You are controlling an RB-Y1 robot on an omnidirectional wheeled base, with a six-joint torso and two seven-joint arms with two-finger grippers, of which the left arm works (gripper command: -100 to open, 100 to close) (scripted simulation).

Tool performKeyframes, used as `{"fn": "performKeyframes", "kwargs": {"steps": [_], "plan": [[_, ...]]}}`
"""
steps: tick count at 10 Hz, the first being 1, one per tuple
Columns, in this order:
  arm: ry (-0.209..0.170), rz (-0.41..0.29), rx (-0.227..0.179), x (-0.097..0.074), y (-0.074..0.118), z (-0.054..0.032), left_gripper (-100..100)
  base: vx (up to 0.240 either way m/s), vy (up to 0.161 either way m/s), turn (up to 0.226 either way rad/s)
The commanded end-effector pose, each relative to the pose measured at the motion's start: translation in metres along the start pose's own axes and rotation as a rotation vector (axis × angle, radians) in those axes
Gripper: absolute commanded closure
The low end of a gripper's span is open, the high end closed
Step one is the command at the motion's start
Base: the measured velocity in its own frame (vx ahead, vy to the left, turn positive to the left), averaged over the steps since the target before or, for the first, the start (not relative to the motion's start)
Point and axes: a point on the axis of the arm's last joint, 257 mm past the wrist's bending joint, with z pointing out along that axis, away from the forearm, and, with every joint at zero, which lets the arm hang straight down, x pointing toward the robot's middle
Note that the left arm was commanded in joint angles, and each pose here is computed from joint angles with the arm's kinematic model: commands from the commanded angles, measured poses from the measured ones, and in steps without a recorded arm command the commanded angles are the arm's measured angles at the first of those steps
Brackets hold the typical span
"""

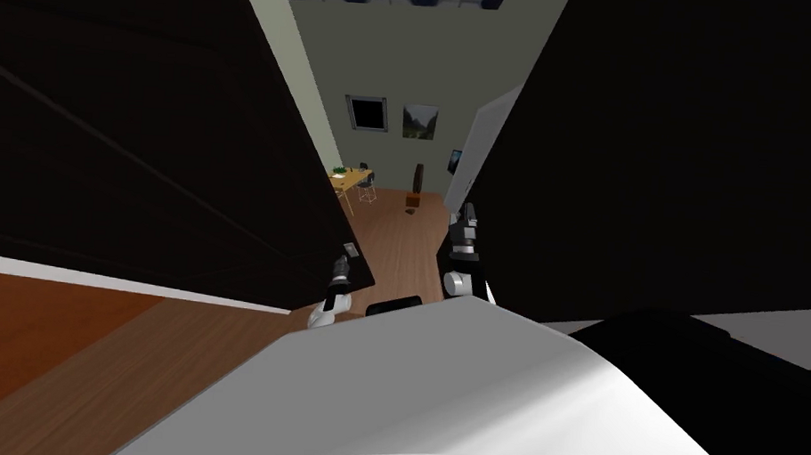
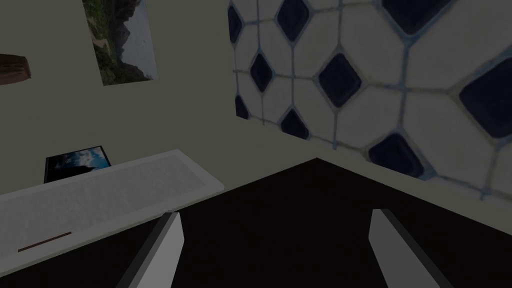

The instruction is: Push the door open

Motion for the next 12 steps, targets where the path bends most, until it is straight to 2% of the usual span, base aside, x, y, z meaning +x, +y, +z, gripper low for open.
{"fn": "performKeyframes", "kwargs": {"steps": [1, 4, 7, 12], "plan": [[0.004, -0.002, 0.001, 0.0026, 0.0002, -0.0004, -100, -0.231, -0.07, 0.038], [0.006, -0.005, 0.001, 0.0055, 0.0002, -0.0007, -100, -0.2, -0.077, 0.031], [-0.001, -0.003, 0.006, 0.0021, 0.0001, -0.0027, -100, 0.149, 0.003, -0.022], [-0.016, -0.004, 0.016, -0.0026, -0.0003, -0.0066, -100, 0.215, 0.038, -0.031]]}}
